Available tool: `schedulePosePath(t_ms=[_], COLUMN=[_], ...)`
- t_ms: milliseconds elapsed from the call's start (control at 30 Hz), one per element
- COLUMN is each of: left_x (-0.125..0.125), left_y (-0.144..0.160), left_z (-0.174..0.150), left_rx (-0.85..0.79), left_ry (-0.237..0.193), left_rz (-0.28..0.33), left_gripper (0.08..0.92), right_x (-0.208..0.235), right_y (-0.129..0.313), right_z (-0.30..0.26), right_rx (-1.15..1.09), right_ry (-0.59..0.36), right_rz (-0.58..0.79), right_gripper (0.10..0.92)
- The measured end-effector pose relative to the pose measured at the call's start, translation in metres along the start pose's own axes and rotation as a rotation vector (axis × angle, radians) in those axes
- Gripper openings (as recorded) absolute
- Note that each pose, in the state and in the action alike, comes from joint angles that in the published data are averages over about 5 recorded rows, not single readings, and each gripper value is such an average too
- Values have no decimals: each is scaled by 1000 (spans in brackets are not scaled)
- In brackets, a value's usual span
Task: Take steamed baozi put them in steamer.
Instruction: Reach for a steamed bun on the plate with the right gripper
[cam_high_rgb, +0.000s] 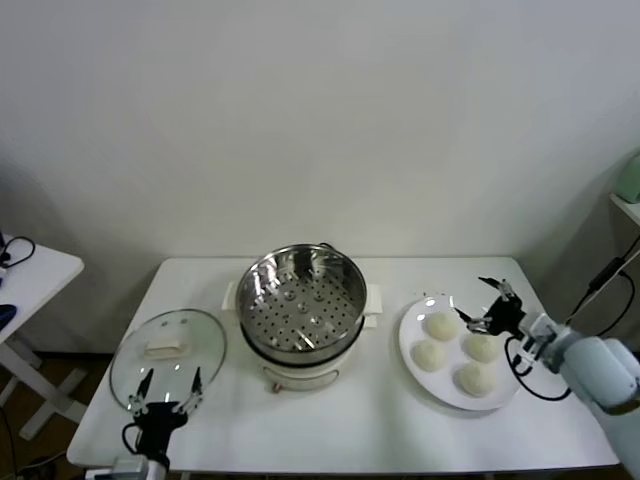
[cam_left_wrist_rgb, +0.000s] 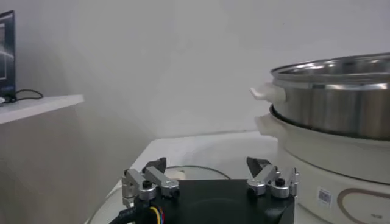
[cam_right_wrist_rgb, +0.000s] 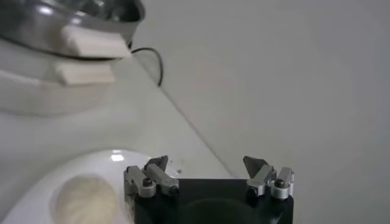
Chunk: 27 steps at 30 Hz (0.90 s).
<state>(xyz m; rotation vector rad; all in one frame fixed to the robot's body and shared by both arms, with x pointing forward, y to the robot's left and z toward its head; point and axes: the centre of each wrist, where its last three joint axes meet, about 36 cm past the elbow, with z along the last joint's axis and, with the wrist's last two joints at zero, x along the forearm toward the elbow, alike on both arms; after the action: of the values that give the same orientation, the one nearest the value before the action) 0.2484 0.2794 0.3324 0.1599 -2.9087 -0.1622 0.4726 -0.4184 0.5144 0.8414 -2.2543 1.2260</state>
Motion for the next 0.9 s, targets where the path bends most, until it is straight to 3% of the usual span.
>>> schedulePosePath(t_ms=[400,900], left_x=[3,4], left_y=[-5,-4], left_z=[5,7], left_rx=[-22,-38], left_ry=[2,11], left_rz=[12,12], left_gripper=[823,823], right_x=[-39,-101], right_y=[-64,-94], right_z=[-24,-63], right_rx=[172,235], right_ry=[106,273], right_rz=[-311,-498], right_gripper=[823,823])
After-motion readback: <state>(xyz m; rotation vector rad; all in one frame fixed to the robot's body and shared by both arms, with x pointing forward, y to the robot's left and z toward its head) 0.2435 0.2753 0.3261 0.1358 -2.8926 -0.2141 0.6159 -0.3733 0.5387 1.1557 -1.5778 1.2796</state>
